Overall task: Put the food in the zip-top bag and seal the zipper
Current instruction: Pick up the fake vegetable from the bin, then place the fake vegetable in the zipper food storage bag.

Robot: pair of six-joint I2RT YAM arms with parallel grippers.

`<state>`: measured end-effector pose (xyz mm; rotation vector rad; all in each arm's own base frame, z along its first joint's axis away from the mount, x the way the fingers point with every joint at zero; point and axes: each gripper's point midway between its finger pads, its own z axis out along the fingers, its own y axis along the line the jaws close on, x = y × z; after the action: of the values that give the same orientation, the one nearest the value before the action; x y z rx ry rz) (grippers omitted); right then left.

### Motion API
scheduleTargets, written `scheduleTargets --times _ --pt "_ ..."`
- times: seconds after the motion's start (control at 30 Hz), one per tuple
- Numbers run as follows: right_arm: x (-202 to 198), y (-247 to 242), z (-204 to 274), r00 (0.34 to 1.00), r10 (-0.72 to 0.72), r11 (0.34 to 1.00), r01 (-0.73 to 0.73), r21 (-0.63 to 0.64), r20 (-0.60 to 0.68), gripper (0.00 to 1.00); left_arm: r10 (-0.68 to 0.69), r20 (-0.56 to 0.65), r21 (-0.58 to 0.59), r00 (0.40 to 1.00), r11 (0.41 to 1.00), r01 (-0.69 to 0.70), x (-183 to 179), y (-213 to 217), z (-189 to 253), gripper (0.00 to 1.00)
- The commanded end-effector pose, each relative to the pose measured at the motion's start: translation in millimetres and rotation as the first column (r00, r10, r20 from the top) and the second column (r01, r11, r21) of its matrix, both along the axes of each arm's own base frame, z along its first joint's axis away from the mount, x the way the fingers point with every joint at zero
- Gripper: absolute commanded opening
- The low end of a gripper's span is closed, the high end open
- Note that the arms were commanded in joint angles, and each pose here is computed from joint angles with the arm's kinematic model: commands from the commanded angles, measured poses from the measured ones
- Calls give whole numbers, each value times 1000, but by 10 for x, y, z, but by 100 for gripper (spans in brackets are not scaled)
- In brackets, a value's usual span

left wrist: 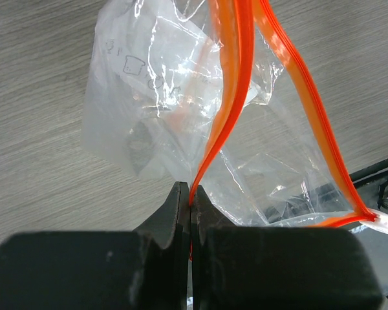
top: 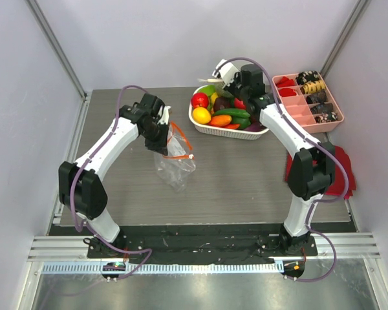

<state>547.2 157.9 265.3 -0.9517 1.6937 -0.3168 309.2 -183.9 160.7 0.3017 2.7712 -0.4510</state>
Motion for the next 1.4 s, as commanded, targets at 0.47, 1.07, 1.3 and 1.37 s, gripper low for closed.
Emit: scheduleTargets --times 0.47,1.07,1.3,1.37 --pt "-460 296 1192 983 90 954 -131 268 159 1 -21 39 -27 999 999 22 63 -64 155 0" --pt "-1560 514 2111 964 234 716 -257 649 124 1 69 128 -116 989 992 -54 136 81 313 0" --pt "-2133 617 2084 938 347 535 -198 822 0 1 90 245 -174 965 984 -48 163 72 513 0" --pt "-2173 629 2203 940 341 432 -169 886 13 1 70 251 -225 965 974 -12 133 -19 561 0"
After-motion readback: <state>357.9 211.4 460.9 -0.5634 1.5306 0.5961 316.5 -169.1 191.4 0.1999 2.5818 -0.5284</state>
